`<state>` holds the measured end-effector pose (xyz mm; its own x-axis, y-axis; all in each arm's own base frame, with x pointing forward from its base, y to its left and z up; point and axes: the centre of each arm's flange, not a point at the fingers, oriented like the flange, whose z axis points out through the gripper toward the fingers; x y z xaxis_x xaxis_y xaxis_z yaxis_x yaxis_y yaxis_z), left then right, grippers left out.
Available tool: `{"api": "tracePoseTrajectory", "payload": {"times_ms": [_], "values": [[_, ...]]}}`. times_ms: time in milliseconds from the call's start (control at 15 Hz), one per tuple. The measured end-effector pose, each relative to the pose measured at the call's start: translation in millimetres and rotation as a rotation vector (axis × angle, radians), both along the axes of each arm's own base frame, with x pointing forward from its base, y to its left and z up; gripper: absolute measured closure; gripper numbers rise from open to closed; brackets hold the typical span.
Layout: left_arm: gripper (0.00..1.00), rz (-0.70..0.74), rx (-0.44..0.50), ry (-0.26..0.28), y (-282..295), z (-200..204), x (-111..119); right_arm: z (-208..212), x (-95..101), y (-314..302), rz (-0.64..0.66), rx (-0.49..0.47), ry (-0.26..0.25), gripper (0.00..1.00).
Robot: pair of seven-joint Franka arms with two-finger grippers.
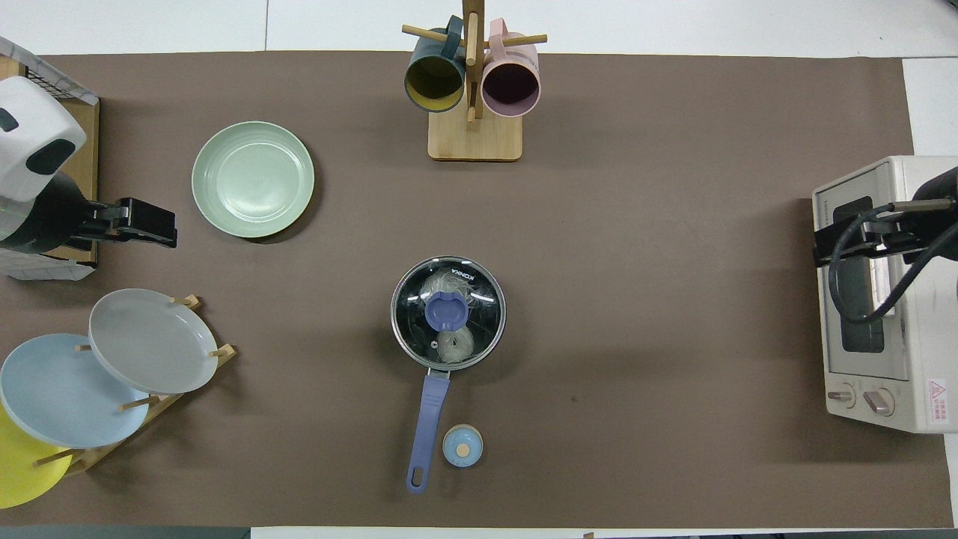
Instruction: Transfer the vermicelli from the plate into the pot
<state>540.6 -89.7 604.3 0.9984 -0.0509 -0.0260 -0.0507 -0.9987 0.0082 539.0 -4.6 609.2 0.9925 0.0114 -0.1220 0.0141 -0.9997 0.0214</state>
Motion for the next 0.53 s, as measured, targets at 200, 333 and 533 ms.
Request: {"api": "tracePoseTrajectory", "payload": {"times_ms": [200,333,533], "values": [[0.00,0.000,0.000,0.000,0.2,0.0,0.0,0.0,0.0,-1.6,-0.003,-0.001,0.000,0.00],[0.00,0.001,0.000,0.000,0.3,0.0,0.0,0.0,0.0,0.1,0.000,-0.001,0.000,0.00],[0.00,0.001,0.000,0.000,0.3,0.0,0.1,0.4,0.2,1.8,0.004,-0.001,-0.002,0.00]]}}
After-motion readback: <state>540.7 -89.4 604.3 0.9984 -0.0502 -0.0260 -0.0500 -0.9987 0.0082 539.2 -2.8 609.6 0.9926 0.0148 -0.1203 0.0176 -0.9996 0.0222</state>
